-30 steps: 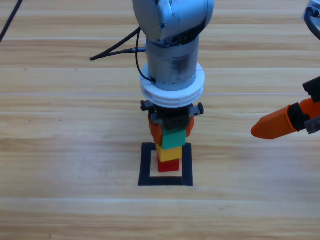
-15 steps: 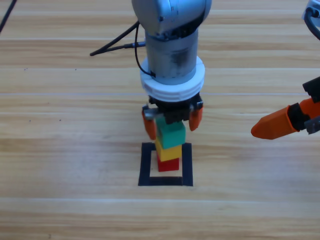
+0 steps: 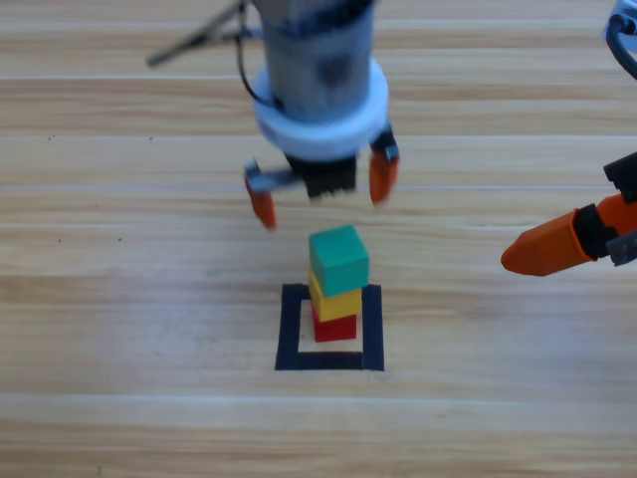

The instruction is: Stack the blocks in the rectangular block: red at the bottom, yellow in the middle, green on top

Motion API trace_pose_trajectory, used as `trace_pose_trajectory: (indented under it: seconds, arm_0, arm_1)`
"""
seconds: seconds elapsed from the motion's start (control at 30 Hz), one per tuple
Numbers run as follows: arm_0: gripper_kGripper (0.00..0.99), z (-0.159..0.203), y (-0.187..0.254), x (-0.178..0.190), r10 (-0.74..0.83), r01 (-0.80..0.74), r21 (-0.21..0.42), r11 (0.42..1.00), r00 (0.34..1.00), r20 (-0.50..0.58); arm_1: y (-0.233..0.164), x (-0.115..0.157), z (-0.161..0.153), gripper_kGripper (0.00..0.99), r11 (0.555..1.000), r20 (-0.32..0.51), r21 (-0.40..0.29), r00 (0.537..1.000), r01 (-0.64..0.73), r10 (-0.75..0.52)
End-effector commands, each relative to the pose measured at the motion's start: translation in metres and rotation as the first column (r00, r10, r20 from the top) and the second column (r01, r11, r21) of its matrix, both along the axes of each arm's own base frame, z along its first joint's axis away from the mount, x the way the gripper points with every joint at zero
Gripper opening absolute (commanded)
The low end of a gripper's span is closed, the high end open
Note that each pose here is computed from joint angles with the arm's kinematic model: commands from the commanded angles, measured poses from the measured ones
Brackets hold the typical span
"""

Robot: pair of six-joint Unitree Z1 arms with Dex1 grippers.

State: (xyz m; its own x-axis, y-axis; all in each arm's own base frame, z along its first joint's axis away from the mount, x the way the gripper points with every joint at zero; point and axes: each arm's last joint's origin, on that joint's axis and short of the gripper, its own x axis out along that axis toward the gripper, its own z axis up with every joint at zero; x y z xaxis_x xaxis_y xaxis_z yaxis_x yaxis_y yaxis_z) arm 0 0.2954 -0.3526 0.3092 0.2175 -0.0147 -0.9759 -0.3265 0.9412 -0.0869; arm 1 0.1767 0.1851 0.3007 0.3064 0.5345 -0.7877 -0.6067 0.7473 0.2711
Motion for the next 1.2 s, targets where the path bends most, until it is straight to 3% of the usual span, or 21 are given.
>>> trace_pose_trajectory:
  seconds: [0.03, 0.23, 0.37, 0.73, 1.2]
  arm_0:
    - [0.990, 0.064, 0.010, -0.055, -0.110, 0.110, 0.012, 0.994, 0.976, 0.186]
    - [0.990, 0.061, -0.008, -0.108, -0.251, 0.220, 0.142, 0.965, 0.929, 0.270]
    - [0.990, 0.055, 0.006, -0.134, -0.287, 0.241, 0.181, 0.953, 0.912, 0.294]
    - [0.990, 0.044, 0.087, -0.165, -0.320, 0.294, 0.126, 0.947, 0.861, 0.396]
    - [0.990, 0.040, 0.098, -0.169, -0.351, 0.327, 0.128, 0.936, 0.843, 0.407]
  arm_1:
    - [-0.001, 0.010, -0.016, 0.990, 0.999, -0.023, -0.043, 0.999, 0.027, -0.028]
    - [0.000, 0.010, -0.018, 0.990, 0.998, -0.024, -0.048, 0.999, 0.028, -0.030]
    - [-0.001, 0.010, -0.017, 0.990, 0.998, -0.020, -0.048, 0.999, 0.046, -0.047]
    - [-0.002, 0.010, -0.017, 0.990, 0.997, -0.013, -0.052, 0.999, 0.051, -0.052]
    - [-0.003, 0.010, -0.017, 0.990, 0.997, -0.011, -0.057, 0.998, 0.055, -0.055]
